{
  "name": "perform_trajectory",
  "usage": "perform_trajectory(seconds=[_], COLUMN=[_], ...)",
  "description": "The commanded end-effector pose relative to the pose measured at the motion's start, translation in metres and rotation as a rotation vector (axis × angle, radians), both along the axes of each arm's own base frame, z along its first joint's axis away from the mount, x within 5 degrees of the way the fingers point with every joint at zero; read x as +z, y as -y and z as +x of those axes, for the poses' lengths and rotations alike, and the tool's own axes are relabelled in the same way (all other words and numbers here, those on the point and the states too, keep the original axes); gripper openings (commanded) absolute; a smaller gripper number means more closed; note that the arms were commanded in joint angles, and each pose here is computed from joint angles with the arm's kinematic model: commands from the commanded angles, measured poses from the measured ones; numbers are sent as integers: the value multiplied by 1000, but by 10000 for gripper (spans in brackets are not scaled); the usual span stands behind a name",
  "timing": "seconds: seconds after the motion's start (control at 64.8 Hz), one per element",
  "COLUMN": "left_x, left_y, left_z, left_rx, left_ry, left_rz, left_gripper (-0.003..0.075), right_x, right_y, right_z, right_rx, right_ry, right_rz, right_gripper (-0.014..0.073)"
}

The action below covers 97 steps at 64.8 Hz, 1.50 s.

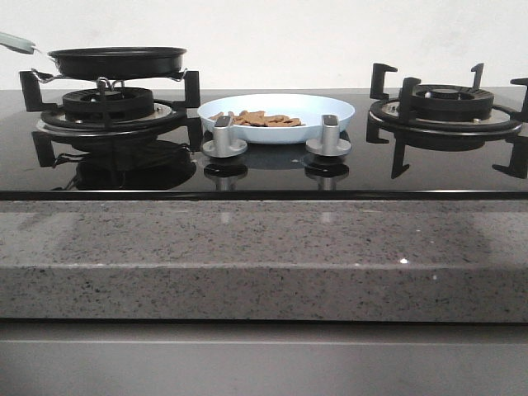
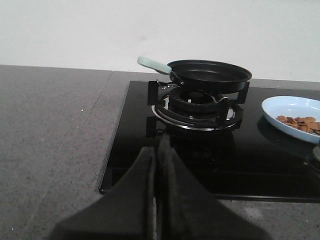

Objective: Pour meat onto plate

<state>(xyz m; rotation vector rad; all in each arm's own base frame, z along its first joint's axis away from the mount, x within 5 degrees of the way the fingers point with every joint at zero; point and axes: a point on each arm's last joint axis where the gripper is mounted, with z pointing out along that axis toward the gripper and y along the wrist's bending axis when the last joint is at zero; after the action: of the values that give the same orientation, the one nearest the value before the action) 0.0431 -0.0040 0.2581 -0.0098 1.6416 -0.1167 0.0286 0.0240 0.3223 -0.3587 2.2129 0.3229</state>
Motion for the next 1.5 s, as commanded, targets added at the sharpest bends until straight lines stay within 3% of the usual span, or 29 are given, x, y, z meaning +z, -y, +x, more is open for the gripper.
perform_trajectory(seconds=[0.0,0.309,0.509,1.482], left_x=[5,-34,-31,-37], left_y=[-1,-2,-2,-2], left_z=[3,9,8,10], left_rx=[16,23,25,25], left_ry=[106,310,346,273], left_rz=[-32,-44,-84,-57], left_gripper=[-20,-20,-20,-20], right_x=[10,10,10,10], right_y=[0,0,0,0], right_z=[4,3,3,3], right_rx=[-11,-11,-11,-11], right_ry=[65,63,63,63], right_rz=[19,18,18,18], right_gripper=[-69,-69,-69,-69])
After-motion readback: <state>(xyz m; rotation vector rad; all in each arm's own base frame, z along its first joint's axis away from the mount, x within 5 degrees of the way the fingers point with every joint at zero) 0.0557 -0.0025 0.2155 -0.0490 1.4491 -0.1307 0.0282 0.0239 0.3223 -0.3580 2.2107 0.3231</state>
